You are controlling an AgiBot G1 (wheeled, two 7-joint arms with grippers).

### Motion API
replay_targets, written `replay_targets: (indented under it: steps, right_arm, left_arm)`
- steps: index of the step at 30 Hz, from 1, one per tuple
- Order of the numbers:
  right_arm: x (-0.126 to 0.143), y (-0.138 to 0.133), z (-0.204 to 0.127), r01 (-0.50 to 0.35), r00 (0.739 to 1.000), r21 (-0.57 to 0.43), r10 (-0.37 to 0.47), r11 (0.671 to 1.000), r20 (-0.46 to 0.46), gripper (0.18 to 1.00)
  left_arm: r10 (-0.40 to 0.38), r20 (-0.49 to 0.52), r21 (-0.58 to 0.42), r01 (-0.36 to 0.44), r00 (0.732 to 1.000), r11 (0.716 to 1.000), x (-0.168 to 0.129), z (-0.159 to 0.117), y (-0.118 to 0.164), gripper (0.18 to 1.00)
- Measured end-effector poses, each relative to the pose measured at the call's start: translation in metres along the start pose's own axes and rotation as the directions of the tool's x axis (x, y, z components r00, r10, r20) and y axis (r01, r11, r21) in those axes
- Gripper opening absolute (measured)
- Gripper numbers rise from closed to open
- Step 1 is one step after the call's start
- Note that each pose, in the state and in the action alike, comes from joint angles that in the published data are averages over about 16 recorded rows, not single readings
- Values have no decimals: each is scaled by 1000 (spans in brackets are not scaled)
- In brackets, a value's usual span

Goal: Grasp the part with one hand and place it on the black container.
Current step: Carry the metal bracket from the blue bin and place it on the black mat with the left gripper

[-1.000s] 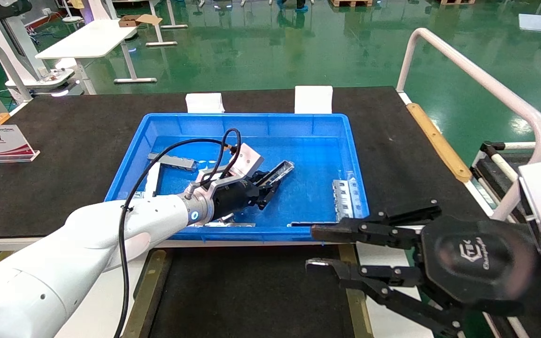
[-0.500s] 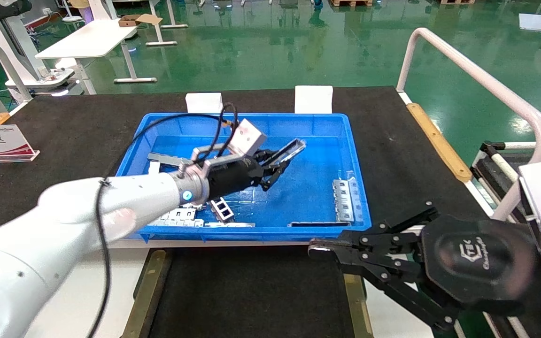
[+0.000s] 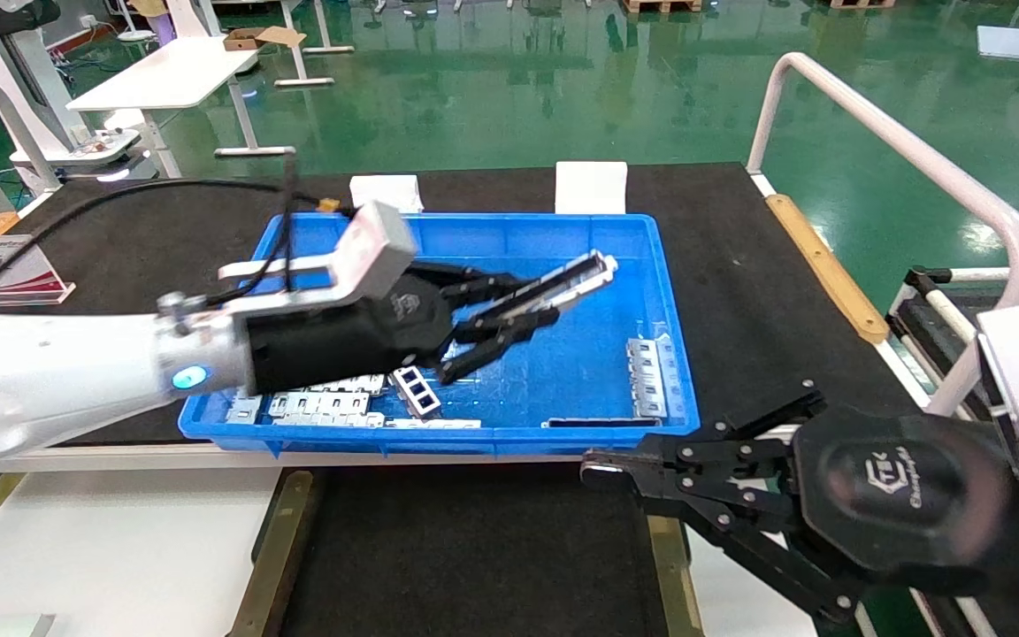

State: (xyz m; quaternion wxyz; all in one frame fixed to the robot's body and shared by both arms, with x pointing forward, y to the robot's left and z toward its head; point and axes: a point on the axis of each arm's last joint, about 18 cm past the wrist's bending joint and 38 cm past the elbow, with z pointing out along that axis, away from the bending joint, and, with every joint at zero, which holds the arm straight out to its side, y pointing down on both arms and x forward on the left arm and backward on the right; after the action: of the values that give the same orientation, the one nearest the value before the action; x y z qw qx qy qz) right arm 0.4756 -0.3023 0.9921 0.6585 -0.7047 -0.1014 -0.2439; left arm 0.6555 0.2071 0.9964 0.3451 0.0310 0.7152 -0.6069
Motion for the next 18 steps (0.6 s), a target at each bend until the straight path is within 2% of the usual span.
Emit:
replay_targets:
  steps: [9,18]
  right_arm:
    - [0,0,0,0,1000,0,0,1000,0,191]
    - [0,0,0,0,1000,0,0,1000,0,191]
  left_arm:
    - [-16,-150,-17,14,989,1000,69,-42,10,351]
    - [-157,-160,-120,139,975,983,134,-51,62,351]
